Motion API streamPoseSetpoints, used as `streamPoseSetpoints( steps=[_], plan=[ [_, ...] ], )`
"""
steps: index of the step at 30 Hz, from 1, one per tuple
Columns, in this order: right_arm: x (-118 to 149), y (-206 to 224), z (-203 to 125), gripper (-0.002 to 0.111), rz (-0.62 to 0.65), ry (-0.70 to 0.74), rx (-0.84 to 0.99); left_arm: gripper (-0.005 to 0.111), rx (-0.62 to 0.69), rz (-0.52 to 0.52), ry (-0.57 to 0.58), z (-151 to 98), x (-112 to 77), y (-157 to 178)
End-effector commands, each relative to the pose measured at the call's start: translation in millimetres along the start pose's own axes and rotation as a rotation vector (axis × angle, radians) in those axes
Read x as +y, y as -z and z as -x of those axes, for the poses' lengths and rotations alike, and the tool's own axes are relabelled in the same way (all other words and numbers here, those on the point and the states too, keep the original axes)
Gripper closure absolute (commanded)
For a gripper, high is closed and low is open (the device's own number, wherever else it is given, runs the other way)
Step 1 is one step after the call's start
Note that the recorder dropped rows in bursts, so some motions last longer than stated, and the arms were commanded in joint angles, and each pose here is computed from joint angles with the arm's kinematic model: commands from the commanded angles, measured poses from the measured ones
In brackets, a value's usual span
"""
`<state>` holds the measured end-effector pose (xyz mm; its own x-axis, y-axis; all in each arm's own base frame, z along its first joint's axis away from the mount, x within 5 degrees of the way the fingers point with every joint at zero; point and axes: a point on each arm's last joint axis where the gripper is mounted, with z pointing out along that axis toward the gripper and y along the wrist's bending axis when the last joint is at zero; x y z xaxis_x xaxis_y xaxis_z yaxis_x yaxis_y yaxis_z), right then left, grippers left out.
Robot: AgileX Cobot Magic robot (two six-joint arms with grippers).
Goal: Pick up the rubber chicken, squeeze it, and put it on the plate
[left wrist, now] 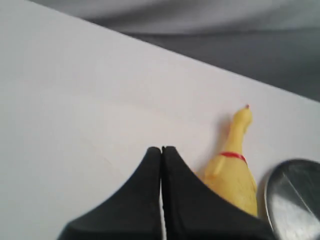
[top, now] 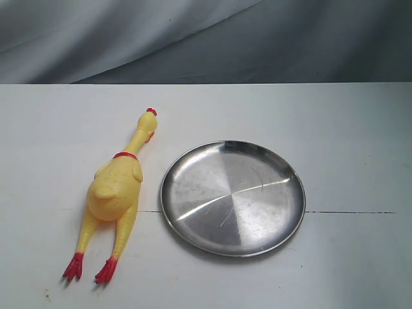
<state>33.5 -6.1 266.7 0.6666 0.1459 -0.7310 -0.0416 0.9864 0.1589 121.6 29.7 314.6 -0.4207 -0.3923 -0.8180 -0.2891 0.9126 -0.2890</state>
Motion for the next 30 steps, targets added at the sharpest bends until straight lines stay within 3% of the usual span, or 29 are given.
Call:
streamPoseSetpoints(
  steps=[1, 5, 8, 13, 18, 25, 30],
  plan=[
    [0, 1, -5, 0.108, 0.003, -0.047, 0.046, 0.107, 0.134, -0.103, -0.021, -2, -4.5, -24],
    [0, 2, -12, 0.108, 0.0, -0.091, 0.123, 0.107, 0.226, -0.146, 0.013, -5, -3.6, -46],
    [5, -4, -9, 0.108, 0.031, -0.009, 0.253, 0.107, 0.253, -0.17, 0.028, -5, -3.5, -56],
    [11, -15, 13, 0.108, 0.041, 0.05, 0.306, 0.107, 0.238, -0.167, 0.056, -3, -1.8, -63],
    [12, -32, 19, 0.108, 0.001, -0.018, 0.401, 0.107, 0.13, -0.134, 0.109, 7, 1.0, -65],
    [13, -70, 22, 0.108, -0.043, -0.019, 0.553, 0.107, 0.139, -0.14, 0.12, 6, 0.4, -65],
    [22, -97, 2, 0.108, -0.029, -0.157, 0.747, 0.107, 0.16, -0.169, 0.143, 5, -2.5, -65]
  ],
)
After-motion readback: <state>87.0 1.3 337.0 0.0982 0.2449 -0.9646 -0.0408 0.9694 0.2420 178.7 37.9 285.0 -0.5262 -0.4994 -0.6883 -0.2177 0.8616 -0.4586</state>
